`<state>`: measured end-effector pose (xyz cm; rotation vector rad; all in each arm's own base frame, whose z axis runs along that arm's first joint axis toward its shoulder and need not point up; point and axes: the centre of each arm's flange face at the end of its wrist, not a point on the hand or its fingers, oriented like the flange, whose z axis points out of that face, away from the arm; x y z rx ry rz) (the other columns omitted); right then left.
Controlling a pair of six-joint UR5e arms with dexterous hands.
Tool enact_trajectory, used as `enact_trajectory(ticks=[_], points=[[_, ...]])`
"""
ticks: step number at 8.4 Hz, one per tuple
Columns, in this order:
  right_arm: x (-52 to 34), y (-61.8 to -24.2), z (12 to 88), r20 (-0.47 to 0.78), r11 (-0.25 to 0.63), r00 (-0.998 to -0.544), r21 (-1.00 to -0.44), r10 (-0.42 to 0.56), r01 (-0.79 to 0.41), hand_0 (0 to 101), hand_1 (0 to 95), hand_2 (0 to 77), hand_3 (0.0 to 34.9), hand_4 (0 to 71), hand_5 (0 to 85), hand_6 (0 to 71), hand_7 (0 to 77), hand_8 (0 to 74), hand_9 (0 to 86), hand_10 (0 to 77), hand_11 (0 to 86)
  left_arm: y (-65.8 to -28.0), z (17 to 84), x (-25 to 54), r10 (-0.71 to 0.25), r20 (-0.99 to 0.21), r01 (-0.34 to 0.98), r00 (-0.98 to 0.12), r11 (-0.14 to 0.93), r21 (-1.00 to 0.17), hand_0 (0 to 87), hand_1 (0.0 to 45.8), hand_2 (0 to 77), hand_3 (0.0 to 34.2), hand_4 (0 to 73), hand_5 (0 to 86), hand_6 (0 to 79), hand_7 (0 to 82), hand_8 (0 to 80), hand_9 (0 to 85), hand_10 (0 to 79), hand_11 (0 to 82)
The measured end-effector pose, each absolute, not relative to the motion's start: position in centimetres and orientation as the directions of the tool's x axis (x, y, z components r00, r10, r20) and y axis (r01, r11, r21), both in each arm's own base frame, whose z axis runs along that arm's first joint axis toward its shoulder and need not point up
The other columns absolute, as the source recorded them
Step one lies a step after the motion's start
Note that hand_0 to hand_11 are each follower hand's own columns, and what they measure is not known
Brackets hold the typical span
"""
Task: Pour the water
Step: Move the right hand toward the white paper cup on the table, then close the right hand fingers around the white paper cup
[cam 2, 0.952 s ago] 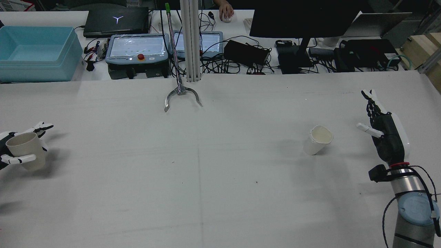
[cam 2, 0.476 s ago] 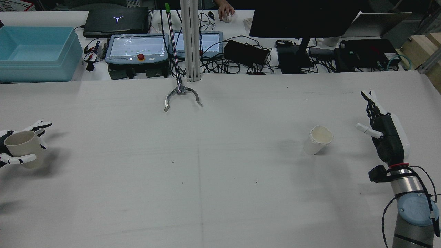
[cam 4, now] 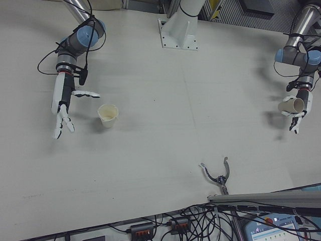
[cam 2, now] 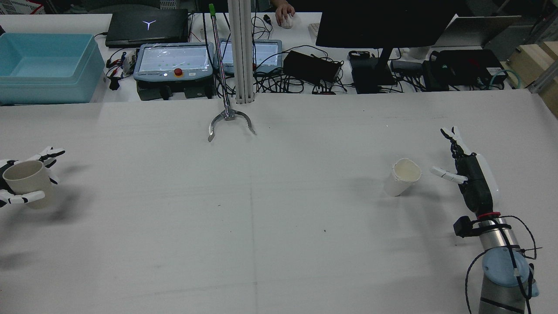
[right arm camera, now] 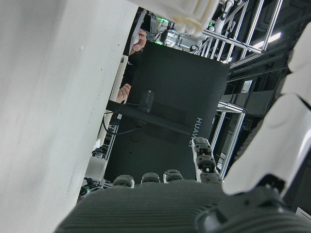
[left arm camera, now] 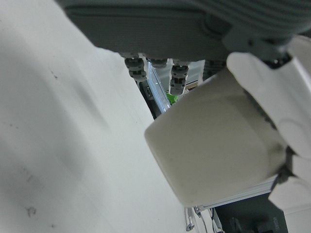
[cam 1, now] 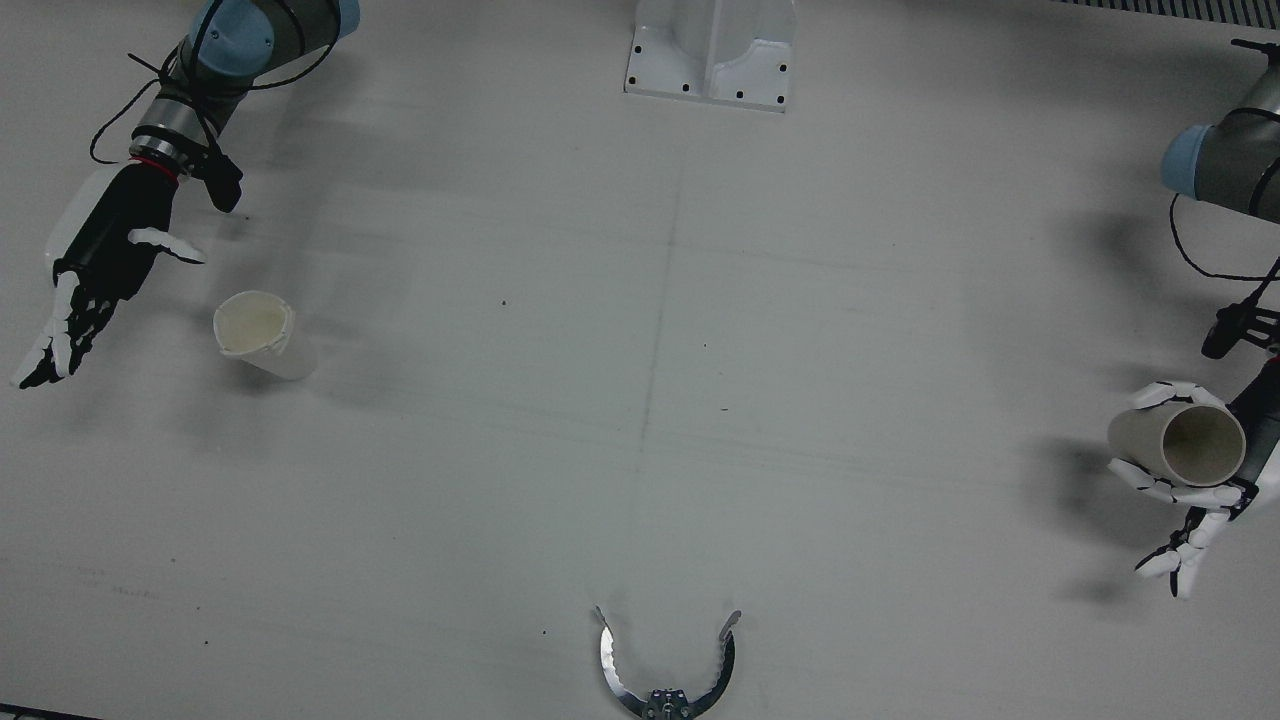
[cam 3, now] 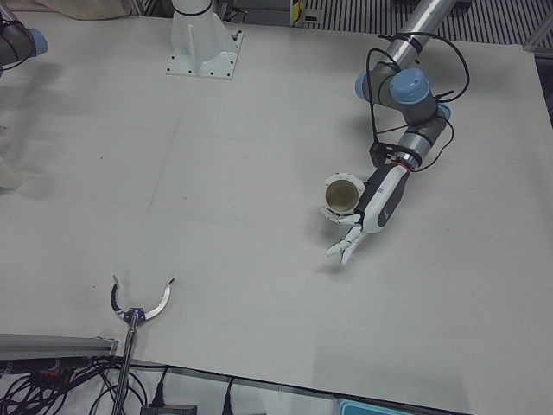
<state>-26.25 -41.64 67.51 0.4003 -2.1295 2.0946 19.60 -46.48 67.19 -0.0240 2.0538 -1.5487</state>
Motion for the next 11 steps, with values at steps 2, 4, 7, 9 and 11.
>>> enact_trajectory(ticks=[2,4,7,9,11], points=[[-28.9,-42.2,66.9,0.278,0.013,-0.957,-0.960,-0.079,-0.280,44,11.5,10.9,2.2,6.0,9.3,0.0,4.4,0.0,0.5,0.0,1.1,-46.6,67.2,19.2,-0.332,-0.420,0.313,-0.845,0.329,-0.891,39.3,1.1,39.3,0.0,67.6,23.5,8.7,15.8,1.1,2.2,6.5,8.7],[-30.6,-42.1,66.2,0.278,0.024,-0.959,-0.960,-0.063,-0.280,45,11.5,10.9,2.2,6.0,9.3,0.0,4.4,0.0,0.5,0.0,1.1,-46.2,67.7,18.8,-0.334,-0.420,0.316,-0.844,0.325,-0.892,39.2,1.1,39.3,0.0,67.6,23.5,8.7,15.8,1.1,2.2,6.5,8.7],[-32.1,-41.5,66.6,0.289,0.026,-0.957,-0.957,-0.040,-0.290,47,14.2,11.4,2.4,5.4,9.8,0.0,4.4,0.5,0.5,0.0,1.1,-45.7,68.4,18.4,-0.337,-0.423,0.321,-0.841,0.320,-0.892,38.3,1.1,39.3,0.0,67.6,23.5,8.7,15.8,1.1,2.2,6.5,8.7],[-33.3,-41.3,66.9,0.295,0.027,-0.955,-0.955,-0.024,-0.296,47,13.6,11.4,2.4,6.0,9.8,0.0,4.4,0.0,0.5,0.0,1.1,-45.6,68.4,18.3,-0.336,-0.423,0.320,-0.842,0.319,-0.892,38.3,1.1,39.3,0.0,67.6,23.5,8.7,15.8,1.1,2.2,6.5,8.7],[-34.1,-41.2,66.6,0.288,0.032,-0.958,-0.957,-0.017,-0.288,47,13.6,11.4,2.3,5.4,9.8,0.0,3.8,0.5,0.5,0.0,1.1,-45.5,68.6,17.9,-0.332,-0.422,0.321,-0.844,0.319,-0.892,38.5,1.1,39.3,0.0,67.6,23.5,8.7,15.8,1.1,2.2,6.5,8.7]])
